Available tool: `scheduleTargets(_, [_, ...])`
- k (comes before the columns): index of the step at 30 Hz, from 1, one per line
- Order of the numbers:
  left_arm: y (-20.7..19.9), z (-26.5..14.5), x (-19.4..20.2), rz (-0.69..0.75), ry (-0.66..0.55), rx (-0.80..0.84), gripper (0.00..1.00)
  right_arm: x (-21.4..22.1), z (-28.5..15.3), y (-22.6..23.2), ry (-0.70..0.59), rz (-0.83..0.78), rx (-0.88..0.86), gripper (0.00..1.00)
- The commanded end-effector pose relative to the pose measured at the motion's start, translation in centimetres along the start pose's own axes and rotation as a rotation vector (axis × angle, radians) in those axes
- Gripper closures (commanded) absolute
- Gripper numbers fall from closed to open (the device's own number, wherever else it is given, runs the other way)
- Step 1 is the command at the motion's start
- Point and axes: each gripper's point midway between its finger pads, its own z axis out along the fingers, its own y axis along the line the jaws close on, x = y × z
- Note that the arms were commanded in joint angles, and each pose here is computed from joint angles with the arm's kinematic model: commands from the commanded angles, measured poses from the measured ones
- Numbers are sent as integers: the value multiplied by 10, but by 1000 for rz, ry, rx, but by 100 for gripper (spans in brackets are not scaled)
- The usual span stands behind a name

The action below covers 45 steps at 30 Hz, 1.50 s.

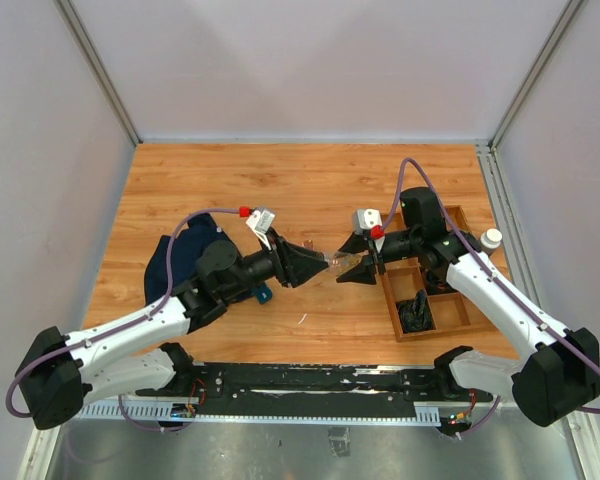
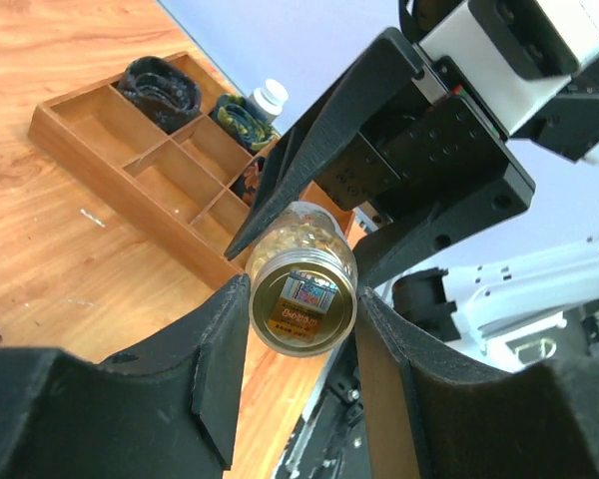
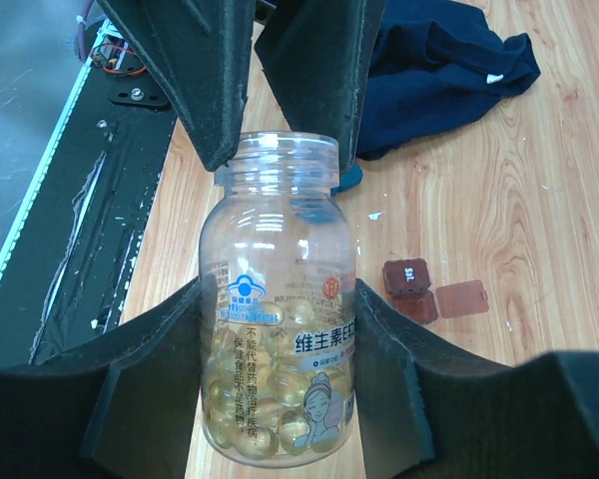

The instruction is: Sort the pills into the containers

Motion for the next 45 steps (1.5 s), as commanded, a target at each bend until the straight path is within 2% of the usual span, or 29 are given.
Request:
scheduleTargets(1, [-18,8,-16,-148,-39,3,100,-6,-8,-15,1,-61,57,99])
scheduleTargets(6, [-8,8,-14,-131,-39,-44,98,-6,-9,-16,-1,-59,61,99])
scheduleTargets(7, [-6,7,-14,-125,-43,-58,92,-6,-9,-16,-1,-59,62,99])
scheduleTargets(11, [-4,5,-17,-88,-51,-66,45,-5,-9,-16,-2,-54,57,99])
scheduleTargets(13, [-4,3,-18,-68,-59,-67,27,-6,-9,-16,-3,-55,56,99])
scheduleTargets(16, [-1,-2,-22,-24,-84,-80,8,-6,-9,-15,-6,-56,53,99])
scheduleTargets(18, [1,-6,-26,26,-105,-82,1,-6,-8,-14,-8,-55,50,99])
scheduleTargets(23, [-5,-22,-30,262,-152,-15,1,-6,-8,-13,-12,-54,43,99])
scheduleTargets(27, [-14,-30,-23,515,-162,93,1,-7,-8,-12,-16,-54,39,99])
scheduleTargets(33, [-15,-24,-10,797,-141,192,1,-7,-8,-12,-16,-53,38,100])
scheduleTargets(38, [-10,-13,-11,898,-126,202,1,-7,-8,-12,-18,-56,37,99])
scheduleTargets(42, [0,-6,-15,876,-89,207,1,-8,-8,-12,-19,-59,36,99])
scheduleTargets(45, [0,-3,-16,852,-70,239,6,-7,-8,-11,-19,-57,35,99])
